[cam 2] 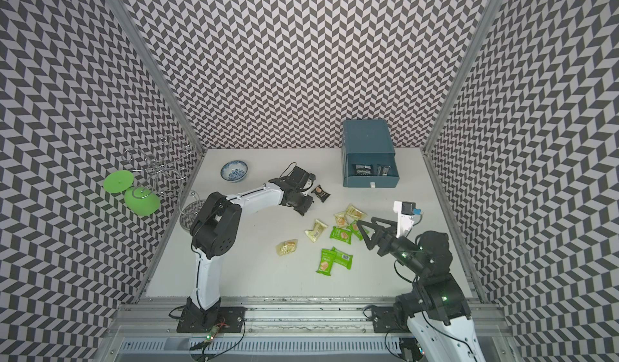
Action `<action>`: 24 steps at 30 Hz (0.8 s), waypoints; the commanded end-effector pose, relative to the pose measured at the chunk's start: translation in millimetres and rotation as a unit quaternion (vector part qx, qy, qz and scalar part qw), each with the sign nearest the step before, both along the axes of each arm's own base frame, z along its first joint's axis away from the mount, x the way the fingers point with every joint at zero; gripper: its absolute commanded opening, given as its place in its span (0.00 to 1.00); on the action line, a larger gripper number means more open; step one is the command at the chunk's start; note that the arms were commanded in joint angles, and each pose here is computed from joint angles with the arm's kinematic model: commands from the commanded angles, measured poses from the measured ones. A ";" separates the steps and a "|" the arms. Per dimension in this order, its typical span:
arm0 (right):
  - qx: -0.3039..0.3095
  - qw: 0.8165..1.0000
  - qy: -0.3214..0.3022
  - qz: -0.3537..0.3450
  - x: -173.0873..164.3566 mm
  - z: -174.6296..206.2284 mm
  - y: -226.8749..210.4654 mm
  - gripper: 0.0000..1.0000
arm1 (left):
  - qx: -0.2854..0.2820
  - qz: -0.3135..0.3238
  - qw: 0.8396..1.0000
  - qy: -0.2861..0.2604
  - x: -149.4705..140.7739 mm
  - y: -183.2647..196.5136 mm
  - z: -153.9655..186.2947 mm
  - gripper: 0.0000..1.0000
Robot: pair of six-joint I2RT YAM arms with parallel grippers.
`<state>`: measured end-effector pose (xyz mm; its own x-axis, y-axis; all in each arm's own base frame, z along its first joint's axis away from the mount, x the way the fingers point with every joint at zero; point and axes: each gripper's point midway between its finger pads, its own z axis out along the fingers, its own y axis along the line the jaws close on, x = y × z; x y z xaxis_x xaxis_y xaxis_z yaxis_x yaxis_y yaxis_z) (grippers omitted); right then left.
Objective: Place the cookies into the drawer by color
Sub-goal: Pick up the cookie at the center of the board, then place the cookie in the drawer.
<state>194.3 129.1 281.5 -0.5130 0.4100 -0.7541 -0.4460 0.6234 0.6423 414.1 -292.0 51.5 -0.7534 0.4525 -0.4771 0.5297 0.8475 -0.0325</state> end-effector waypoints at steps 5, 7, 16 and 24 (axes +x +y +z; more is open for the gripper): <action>0.004 1.000 0.001 -0.030 0.6 -6.3 -9.0 0.82 | -0.050 -0.008 0.998 -0.040 -5.2 -12.3 80.9 0.39; 0.002 0.999 0.005 -0.034 -0.2 -11.3 -10.5 0.85 | -0.062 -0.014 0.996 -0.058 -5.6 -17.2 106.0 0.39; -0.004 0.998 0.037 -0.044 -1.6 -42.8 -13.9 0.95 | -0.141 -0.038 0.980 -0.137 -8.4 -45.2 217.5 0.39; 0.000 0.997 0.044 -0.057 -0.4 -55.8 -17.3 1.00 | -0.244 -0.080 0.950 -0.176 -17.9 -80.6 291.4 0.40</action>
